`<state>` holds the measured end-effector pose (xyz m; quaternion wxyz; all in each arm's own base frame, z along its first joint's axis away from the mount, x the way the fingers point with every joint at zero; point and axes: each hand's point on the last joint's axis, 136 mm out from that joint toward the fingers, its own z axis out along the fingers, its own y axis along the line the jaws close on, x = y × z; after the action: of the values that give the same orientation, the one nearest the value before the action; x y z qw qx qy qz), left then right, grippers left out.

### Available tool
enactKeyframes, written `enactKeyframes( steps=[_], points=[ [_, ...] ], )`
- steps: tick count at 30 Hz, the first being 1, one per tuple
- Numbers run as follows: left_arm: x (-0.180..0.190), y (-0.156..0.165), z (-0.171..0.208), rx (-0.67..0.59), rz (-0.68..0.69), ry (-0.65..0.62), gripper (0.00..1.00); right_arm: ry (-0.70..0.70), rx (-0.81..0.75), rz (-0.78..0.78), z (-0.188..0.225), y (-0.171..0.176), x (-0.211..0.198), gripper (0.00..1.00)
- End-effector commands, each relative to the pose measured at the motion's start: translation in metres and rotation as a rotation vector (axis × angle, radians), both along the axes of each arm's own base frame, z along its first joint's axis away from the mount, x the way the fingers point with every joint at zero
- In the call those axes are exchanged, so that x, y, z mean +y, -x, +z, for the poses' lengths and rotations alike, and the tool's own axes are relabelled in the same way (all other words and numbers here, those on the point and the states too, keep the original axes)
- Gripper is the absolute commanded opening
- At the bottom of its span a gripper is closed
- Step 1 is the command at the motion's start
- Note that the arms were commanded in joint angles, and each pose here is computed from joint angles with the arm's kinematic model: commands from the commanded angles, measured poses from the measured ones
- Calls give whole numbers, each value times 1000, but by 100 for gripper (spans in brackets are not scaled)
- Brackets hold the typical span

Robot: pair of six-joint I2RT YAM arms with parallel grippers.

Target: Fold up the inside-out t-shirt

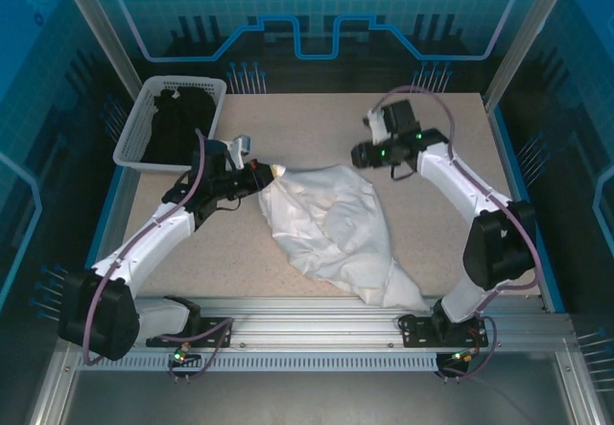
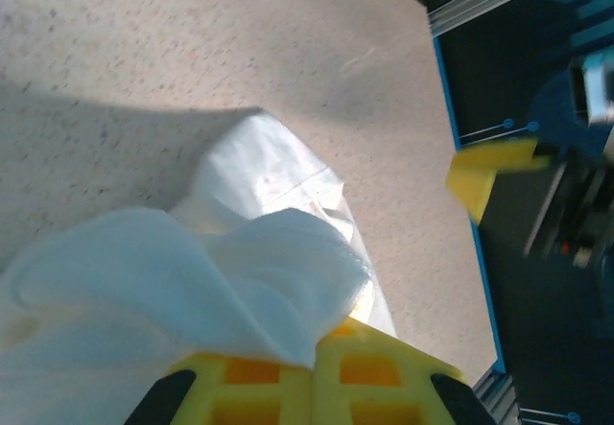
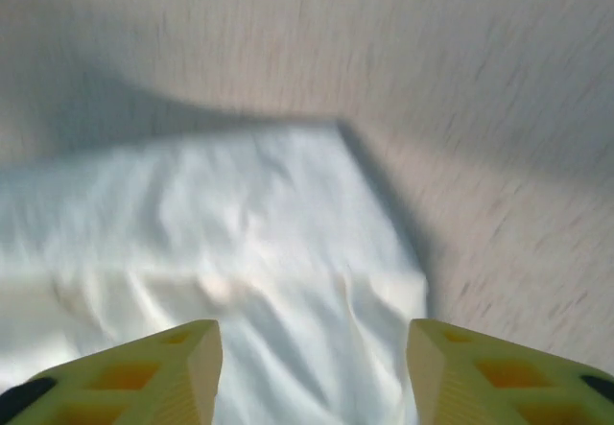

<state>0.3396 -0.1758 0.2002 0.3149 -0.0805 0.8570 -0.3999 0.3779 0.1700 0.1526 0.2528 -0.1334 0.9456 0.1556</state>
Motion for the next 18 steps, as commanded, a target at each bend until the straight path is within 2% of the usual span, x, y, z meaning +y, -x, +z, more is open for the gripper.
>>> enactKeyframes(
  steps=[1,6,12,18],
  points=[
    [2,2,4,-35,-5,2,0,-56,57,67,-7,61,19,57],
    [1,4,10,-38,-15,14,0,-184,238,118,-50,123,62,61],
    [2,5,17,-56,-9,14,0,-176,323,166,-82,154,84,61],
    [7,3,19,-63,12,-10,0,-137,382,223,-93,182,91,52]
  ],
)
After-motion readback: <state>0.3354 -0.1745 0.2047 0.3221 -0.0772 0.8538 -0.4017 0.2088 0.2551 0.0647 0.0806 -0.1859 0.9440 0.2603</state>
